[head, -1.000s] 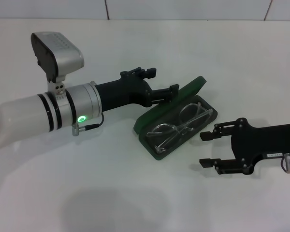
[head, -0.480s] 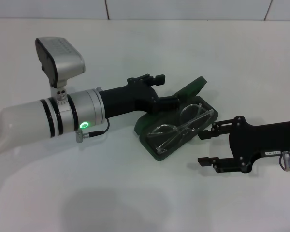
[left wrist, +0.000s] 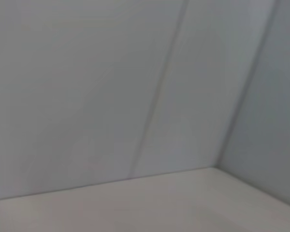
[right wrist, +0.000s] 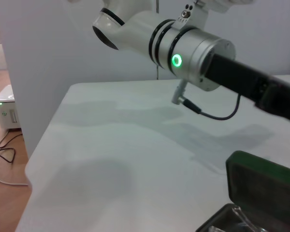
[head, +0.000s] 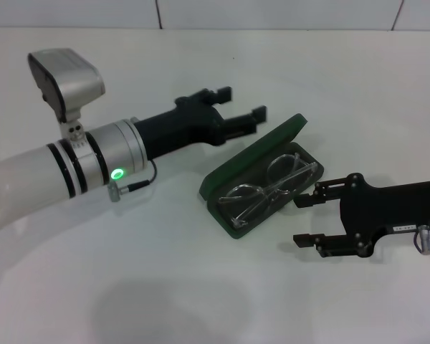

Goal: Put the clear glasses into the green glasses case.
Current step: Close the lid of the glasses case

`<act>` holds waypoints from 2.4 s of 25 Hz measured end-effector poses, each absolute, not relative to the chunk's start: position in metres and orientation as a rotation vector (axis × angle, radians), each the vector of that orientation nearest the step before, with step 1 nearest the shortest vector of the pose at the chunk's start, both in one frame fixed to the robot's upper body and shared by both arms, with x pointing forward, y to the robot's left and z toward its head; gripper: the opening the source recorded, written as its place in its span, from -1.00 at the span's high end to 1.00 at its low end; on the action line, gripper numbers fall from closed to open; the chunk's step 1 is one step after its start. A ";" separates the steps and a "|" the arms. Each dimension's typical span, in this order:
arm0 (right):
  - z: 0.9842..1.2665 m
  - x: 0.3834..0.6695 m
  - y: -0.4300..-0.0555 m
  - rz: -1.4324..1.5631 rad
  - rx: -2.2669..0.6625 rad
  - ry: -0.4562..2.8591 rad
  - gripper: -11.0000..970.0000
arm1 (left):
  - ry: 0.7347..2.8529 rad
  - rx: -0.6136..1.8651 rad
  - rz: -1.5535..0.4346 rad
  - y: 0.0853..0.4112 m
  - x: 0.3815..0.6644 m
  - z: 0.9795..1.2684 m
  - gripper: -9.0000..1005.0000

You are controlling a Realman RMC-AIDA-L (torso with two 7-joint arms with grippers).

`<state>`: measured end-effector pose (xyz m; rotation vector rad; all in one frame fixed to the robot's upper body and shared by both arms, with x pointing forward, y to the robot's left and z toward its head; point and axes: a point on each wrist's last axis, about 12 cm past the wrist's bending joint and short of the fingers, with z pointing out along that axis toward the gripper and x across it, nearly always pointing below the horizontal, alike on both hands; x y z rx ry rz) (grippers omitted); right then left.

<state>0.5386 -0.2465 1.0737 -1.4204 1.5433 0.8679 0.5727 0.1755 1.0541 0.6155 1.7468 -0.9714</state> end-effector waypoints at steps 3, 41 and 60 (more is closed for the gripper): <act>1.073 0.538 -0.246 0.870 -1.424 1.542 -0.20 | 1.791 0.587 -0.904 0.179 0.578 1.049 -0.77; 1.066 0.534 -0.231 0.978 -1.603 1.656 -0.20 | 1.532 0.442 -0.930 0.205 0.552 1.060 -0.77; 1.069 0.555 -0.192 0.902 -1.781 1.748 -0.20 | 1.401 0.296 -0.896 0.277 0.513 1.063 -0.77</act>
